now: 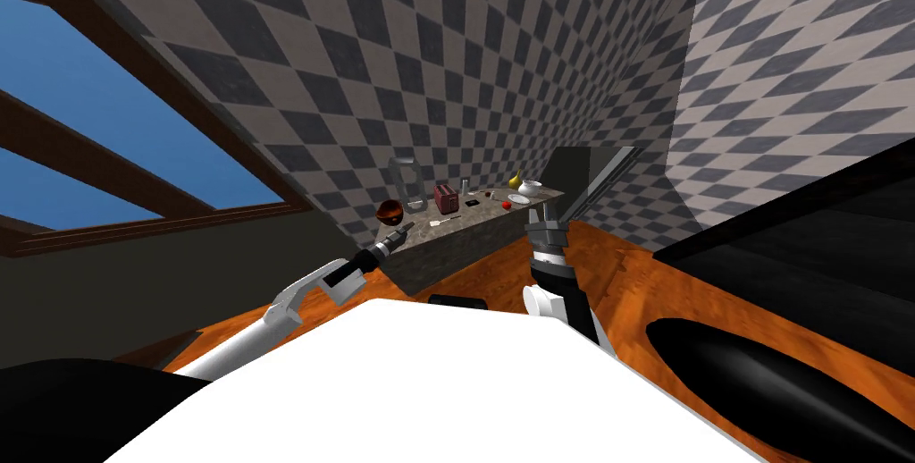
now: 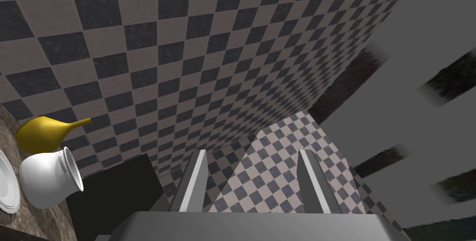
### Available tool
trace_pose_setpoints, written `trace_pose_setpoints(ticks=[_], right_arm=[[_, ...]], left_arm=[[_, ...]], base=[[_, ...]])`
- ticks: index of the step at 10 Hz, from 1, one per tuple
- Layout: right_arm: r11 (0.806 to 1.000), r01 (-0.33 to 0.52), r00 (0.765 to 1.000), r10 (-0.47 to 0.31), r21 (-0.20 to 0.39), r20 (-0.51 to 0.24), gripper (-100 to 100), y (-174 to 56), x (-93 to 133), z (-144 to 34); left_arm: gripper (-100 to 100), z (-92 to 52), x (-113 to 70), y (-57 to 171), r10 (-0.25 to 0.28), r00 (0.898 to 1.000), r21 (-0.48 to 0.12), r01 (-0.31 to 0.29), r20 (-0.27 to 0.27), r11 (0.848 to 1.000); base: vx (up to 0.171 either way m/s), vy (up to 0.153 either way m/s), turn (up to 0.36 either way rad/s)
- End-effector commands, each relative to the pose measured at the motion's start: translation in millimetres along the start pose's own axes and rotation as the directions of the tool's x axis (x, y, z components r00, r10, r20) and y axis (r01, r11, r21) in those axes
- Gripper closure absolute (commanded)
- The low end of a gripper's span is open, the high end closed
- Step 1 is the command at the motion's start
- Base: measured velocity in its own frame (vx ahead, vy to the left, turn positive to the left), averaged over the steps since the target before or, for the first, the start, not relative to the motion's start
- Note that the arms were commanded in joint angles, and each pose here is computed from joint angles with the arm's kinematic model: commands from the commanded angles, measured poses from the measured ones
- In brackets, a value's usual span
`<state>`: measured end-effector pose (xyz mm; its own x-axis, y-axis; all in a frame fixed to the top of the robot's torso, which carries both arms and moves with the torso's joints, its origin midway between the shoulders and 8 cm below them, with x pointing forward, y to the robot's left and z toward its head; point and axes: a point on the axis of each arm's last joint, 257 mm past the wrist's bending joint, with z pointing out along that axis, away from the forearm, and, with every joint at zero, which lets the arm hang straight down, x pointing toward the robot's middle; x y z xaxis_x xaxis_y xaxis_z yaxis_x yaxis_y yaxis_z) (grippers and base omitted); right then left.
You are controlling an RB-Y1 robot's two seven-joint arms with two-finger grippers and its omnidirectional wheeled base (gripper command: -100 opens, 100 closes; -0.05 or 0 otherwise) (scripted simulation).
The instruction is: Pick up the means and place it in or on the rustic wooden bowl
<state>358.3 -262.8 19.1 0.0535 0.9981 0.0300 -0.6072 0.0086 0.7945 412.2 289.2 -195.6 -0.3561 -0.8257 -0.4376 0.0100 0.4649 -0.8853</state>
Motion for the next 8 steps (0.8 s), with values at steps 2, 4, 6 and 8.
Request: trace_pose_setpoints(ticks=[2,4,6,8], right_arm=[[1.0,0.0,1.0,0.0,0.0,0.0,0,0,0,0.0],[1.0,0.0,1.0,0.0,0.0,0.0,0,0,0,0.0],[1.0,0.0,1.0,0.0,0.0,0.0,0,0,0,0.0],[1.0,0.0,1.0,0.0,0.0,0.0,0,0,0,0.0]], left_arm=[[-100,-6.0,-8.4,32,0.06,0.998,-0.104,-0.062,-0.019,0.993],[-100,-12.2,-15.8,54,0.1,0.994,-0.171,-0.104,-0.033,0.98],[-100,-28.4,-33.2,96,0.174,0.983,-0.298,-0.184,-0.061,0.936],[-100,-38.6,-44.4,115,0.216,0.973,-0.359,-0.231,-0.081,0.904]], base=[[0.085,-0.095,-0.081],[0.061,-0.069,-0.056],[0.092,-0.077,-0.08],[0.1,-0.071,-0.041]])
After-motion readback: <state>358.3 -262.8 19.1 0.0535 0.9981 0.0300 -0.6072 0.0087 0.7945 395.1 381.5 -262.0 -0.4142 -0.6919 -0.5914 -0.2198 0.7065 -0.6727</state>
